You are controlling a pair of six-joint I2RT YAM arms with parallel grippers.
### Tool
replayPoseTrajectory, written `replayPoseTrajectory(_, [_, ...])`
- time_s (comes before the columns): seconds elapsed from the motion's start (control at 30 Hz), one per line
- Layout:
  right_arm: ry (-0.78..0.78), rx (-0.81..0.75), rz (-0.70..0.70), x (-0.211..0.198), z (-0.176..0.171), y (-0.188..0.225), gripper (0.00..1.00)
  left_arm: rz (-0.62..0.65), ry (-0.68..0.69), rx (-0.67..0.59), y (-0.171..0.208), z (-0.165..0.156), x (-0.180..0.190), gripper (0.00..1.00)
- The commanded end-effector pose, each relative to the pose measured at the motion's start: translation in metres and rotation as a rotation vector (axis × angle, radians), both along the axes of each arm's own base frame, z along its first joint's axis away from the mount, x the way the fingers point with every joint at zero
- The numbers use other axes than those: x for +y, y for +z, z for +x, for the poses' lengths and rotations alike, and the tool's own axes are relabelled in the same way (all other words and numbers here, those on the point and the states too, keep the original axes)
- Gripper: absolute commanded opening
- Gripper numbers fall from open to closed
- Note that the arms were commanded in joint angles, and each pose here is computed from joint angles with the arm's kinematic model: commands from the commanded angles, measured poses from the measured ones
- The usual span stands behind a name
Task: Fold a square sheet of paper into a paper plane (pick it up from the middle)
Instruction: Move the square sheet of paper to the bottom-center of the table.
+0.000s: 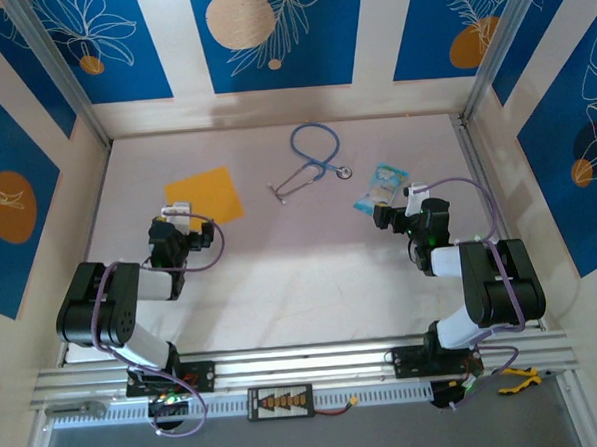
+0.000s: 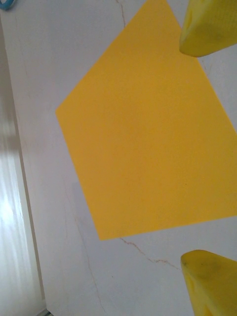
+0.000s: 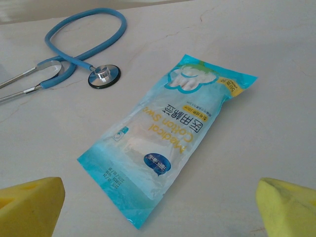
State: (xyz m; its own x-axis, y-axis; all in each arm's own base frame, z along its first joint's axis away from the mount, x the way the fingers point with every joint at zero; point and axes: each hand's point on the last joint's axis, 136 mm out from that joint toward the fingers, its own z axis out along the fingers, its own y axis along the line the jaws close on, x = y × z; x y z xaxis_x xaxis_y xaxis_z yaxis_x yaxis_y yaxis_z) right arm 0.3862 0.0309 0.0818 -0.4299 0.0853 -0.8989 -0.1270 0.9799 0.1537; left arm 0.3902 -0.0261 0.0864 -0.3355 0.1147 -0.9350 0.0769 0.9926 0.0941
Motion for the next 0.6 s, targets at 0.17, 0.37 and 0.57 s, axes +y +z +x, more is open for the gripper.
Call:
replayPoseTrajectory(0.17, [0.013,-0.045,-0.009,0.001,0.01,0.012,0.99,-0.001,-0.041,-0.039,0.008,0.002,-0.008,1.0])
replayPoseTrajectory(0.37, [0.048,-0.048,-0.003,0.006,0.008,0.013,0.99,-0.003,-0.06,-0.06,0.01,-0.002,-0.01,1.0])
replayPoseTrajectory(0.57, [0.088,-0.051,-0.008,0.013,0.007,0.019,0.99,-0.004,-0.021,-0.061,0.016,-0.002,-0.004,1.0])
